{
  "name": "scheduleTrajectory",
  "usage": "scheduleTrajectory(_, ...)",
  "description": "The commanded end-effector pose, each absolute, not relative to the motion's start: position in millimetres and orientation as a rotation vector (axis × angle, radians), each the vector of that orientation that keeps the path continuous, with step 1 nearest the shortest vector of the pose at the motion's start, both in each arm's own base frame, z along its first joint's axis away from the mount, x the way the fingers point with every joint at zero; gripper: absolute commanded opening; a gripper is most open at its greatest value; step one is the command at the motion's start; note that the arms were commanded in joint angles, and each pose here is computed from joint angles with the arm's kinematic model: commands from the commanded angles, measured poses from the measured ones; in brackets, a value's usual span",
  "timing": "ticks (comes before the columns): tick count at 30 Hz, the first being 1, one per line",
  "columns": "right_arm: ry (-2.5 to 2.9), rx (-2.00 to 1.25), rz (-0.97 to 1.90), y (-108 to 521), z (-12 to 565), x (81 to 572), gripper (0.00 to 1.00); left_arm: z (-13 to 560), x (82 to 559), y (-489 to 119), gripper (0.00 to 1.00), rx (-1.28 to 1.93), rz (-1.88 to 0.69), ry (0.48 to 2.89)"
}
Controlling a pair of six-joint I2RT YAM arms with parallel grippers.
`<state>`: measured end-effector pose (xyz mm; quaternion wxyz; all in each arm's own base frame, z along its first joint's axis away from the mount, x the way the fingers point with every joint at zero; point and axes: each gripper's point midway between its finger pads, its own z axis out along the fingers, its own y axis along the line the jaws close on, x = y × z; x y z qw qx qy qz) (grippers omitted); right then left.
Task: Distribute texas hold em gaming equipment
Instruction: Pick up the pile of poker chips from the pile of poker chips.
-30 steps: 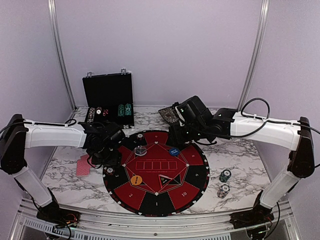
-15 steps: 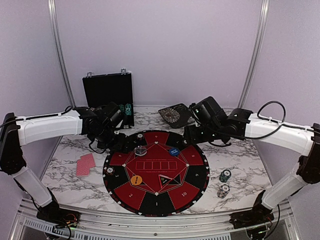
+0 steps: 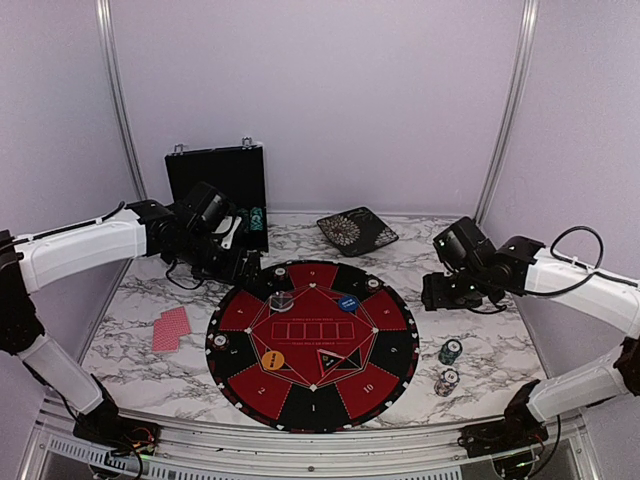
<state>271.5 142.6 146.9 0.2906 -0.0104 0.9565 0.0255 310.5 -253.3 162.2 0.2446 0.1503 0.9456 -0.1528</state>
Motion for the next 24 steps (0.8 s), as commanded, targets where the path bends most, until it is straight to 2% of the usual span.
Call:
scheduleTrajectory(1,2.614,0.046,0.044,122,135,258,0.68,181,316,-251,0.99,0.434,-0.489,2.489)
scheduleTrajectory(7,2.688,0.092,-0.008,102,116,248,0.68,172,320,-242,0.99,0.394,-0.539,2.496)
scheduleTrajectory(24,2.821,0.119,0.03,98,93,215,0.7,155,320,-239,0.99,0.378,-0.564,2.529)
